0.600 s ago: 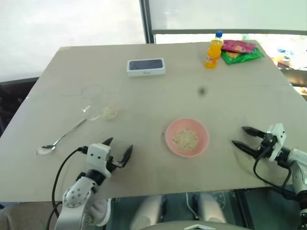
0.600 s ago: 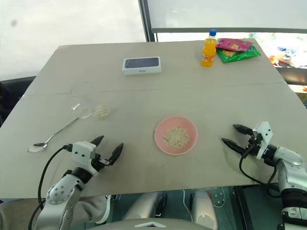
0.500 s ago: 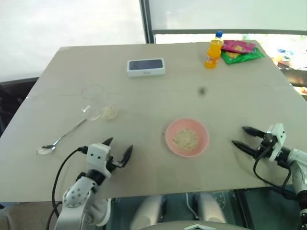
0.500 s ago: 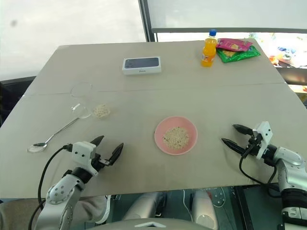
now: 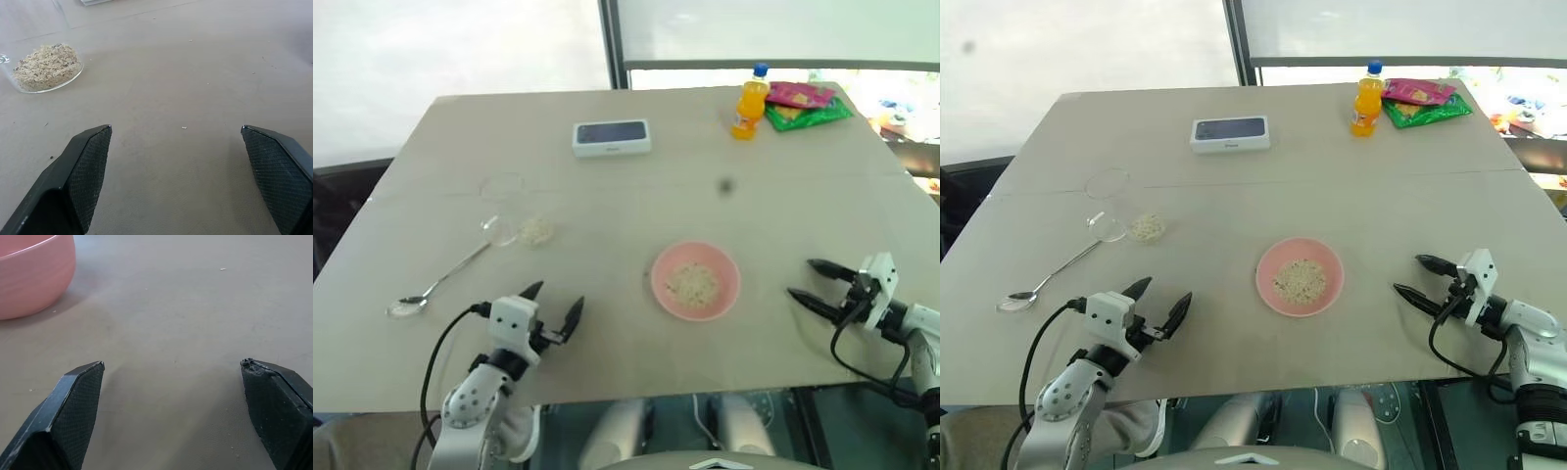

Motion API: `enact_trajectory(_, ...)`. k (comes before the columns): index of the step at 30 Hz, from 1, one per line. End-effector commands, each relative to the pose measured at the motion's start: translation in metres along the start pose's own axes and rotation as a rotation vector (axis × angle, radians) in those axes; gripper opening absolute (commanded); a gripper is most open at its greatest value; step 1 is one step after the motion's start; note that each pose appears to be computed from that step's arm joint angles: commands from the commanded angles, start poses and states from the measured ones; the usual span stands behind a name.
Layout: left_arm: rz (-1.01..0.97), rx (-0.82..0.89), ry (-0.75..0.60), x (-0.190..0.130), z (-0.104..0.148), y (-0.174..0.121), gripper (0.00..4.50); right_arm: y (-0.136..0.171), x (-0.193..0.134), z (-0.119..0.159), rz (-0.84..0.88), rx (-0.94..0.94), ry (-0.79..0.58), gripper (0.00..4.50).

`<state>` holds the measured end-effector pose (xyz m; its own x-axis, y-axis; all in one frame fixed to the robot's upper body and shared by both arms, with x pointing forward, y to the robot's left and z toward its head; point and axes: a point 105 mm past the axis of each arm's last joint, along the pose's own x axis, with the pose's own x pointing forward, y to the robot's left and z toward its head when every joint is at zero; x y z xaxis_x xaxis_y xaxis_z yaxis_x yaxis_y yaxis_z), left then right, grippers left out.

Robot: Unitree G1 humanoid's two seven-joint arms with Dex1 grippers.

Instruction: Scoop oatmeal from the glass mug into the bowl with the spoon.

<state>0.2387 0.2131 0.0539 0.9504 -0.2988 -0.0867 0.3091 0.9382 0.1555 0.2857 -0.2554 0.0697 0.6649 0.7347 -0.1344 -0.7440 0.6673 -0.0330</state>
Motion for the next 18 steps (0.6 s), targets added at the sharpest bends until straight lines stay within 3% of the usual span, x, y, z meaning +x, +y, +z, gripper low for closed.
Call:
enact_trajectory(1,0.004,-0.018,0.054,-0.004,-0.016,-0.001,4.38,-0.003,-0.004,0.001,-0.003,-0.019,0.010,4.50)
enact_trajectory(8,0.039,-0.014,-0.011,-0.004,-0.002,0.006,4.38,0.001,-0.004,0.009,0.026,-0.043,-0.021,4.50)
enact_trajectory(13,0.217,0.028,-0.039,-0.009,0.014,0.037,4.38,0.012,-0.002,0.053,0.144,-0.094,-0.099,4.50)
enact_trajectory(18,0.369,0.050,-0.015,-0.018,0.033,0.079,4.38,0.047,0.006,0.112,0.360,-0.131,-0.156,4.50)
